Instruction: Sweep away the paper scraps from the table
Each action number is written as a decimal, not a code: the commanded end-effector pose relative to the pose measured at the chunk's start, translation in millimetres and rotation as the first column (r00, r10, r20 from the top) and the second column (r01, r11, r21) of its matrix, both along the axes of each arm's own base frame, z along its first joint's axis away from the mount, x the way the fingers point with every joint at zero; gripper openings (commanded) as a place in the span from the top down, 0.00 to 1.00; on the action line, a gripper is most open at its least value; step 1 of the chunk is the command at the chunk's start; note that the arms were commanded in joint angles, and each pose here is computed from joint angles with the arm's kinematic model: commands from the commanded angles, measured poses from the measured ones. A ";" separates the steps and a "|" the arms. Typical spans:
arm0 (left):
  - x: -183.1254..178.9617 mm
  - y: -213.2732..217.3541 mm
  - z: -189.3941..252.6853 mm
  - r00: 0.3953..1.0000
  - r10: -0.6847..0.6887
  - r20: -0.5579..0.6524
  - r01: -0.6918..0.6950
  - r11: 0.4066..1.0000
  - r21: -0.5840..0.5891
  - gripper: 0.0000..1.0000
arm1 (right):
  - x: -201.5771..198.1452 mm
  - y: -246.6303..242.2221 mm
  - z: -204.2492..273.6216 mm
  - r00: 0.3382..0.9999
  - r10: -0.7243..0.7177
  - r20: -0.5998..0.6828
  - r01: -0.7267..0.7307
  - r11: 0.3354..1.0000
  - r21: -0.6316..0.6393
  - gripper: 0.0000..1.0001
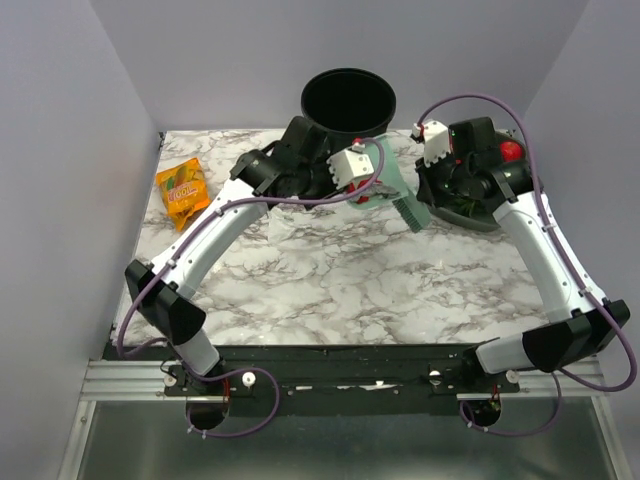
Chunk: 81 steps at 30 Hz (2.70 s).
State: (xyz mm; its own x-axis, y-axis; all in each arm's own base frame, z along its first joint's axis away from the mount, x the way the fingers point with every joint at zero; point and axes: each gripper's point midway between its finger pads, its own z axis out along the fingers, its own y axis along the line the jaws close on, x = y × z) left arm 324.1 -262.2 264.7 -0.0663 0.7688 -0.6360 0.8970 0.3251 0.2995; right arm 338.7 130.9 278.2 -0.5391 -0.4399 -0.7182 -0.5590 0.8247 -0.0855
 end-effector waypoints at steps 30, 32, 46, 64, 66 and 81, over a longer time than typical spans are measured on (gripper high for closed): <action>189.8 30.8 136.8 0.798 0.498 0.340 -0.402 0.859 -0.317 1.00 | -22.0 -6.3 -31.8 0.994 -0.006 -0.107 0.017 0.995 0.103 0.99; 201.7 34.1 142.9 0.764 0.516 0.388 -0.411 0.852 -0.324 1.00 | -21.1 -7.5 -32.7 0.994 -0.012 -0.112 0.024 0.994 0.104 0.99; 246.6 63.0 145.0 0.646 0.450 0.617 -0.440 0.879 -0.181 1.00 | -37.8 -18.8 -43.8 0.988 -0.034 -0.151 0.054 0.990 0.132 0.99; 290.6 91.9 140.1 0.547 0.236 0.803 -0.477 0.876 0.068 1.00 | -48.9 -34.3 -49.3 0.977 -0.092 -0.194 0.128 0.975 0.182 0.99; 294.0 93.0 133.5 0.549 0.222 0.806 -0.487 0.869 0.092 1.00 | -51.1 -35.5 -47.6 0.977 -0.098 -0.189 0.133 0.973 0.187 0.99; 311.4 89.1 122.2 0.526 0.022 0.850 -0.468 0.843 0.267 1.00 | -57.8 -40.0 -45.6 0.977 -0.108 -0.185 0.146 0.967 0.209 0.99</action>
